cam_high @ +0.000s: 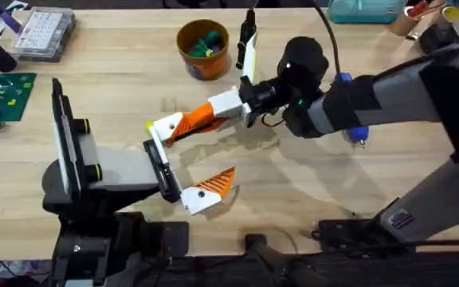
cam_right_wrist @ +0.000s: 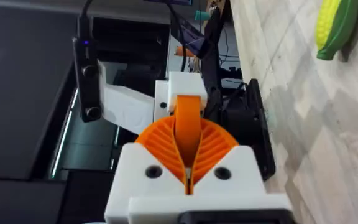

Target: Pick up the gripper from the table and insert it into the empty holder that is missing its gripper. Then pick up a screw, insert it into the mounting hole, and use the screwdriver to tighten it. Finally, clean up the table by picking up the vegetable and placing it into the bucket.

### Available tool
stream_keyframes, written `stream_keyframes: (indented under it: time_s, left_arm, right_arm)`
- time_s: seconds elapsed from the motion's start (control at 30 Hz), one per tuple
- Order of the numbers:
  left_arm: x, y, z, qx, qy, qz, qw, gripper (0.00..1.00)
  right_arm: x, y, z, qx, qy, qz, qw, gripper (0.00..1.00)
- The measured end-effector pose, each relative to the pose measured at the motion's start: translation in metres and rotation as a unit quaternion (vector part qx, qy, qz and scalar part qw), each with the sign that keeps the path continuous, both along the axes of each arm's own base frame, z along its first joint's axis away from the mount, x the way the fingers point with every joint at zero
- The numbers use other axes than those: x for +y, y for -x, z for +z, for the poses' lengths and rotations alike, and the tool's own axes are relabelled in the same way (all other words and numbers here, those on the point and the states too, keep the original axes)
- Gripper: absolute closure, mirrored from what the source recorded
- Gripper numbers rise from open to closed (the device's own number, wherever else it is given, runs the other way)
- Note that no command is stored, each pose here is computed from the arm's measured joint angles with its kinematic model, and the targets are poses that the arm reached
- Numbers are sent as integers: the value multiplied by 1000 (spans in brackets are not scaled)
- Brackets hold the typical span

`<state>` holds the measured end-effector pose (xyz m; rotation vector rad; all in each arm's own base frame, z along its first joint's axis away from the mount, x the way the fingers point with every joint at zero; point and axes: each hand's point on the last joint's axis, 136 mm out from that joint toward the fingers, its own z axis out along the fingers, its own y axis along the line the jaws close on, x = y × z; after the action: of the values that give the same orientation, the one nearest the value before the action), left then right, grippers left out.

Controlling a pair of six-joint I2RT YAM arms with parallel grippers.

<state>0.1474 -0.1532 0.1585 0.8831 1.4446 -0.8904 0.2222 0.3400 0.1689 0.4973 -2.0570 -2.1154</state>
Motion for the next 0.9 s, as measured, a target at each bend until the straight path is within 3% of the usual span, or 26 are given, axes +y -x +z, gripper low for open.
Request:
stream_keyframes:
  time_s: [0.9]
  left_arm:
    - [0, 0, 0, 0, 0, 1, 1000, 14]
  right_arm:
    - [3, 1, 0, 1, 0, -1, 1000, 981]
